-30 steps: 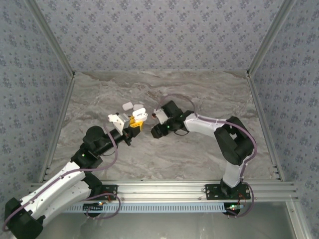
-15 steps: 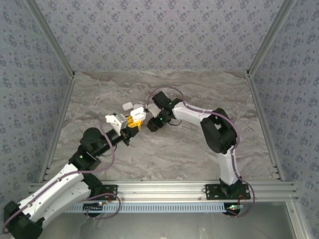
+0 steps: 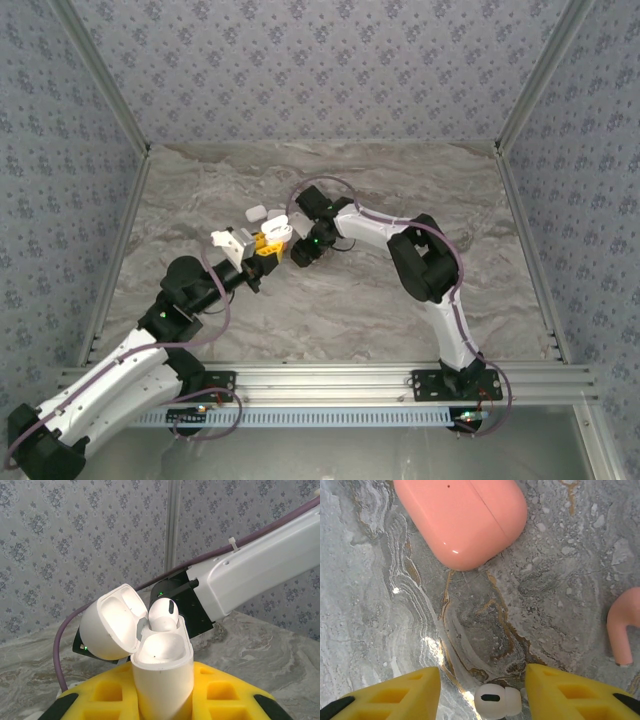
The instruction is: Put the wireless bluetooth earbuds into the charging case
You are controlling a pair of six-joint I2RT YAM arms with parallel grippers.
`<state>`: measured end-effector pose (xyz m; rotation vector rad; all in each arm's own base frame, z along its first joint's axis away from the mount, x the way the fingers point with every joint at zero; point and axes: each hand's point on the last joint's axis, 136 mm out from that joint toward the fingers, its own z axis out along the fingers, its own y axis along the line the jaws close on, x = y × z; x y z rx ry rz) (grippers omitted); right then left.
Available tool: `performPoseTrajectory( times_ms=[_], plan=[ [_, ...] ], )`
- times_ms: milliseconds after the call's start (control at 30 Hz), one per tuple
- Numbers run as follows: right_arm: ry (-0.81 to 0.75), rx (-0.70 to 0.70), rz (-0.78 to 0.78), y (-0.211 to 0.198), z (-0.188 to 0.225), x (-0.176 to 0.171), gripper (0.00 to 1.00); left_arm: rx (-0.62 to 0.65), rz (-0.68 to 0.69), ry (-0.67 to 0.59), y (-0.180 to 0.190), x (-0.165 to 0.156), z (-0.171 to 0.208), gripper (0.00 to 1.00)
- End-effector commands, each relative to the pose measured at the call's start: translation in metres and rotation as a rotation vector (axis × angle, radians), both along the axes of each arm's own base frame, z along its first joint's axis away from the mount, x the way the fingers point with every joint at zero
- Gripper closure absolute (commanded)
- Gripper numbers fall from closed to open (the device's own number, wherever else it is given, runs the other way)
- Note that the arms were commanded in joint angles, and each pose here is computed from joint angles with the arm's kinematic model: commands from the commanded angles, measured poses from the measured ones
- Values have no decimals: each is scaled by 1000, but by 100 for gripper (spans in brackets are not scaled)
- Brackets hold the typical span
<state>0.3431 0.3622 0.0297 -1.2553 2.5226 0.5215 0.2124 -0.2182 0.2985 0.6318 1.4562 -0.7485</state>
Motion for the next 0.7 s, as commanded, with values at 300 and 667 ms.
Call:
performPoseTrajectory(
  times_ms=[300, 667],
  plan=[
    [30, -60, 42, -14, -4, -21, 52, -2, 3, -13, -1, 1, 4, 98],
    [37, -84, 48, -21, -6, -28, 59, 7, 1, -8, -4, 3, 3, 98]
  ],
)
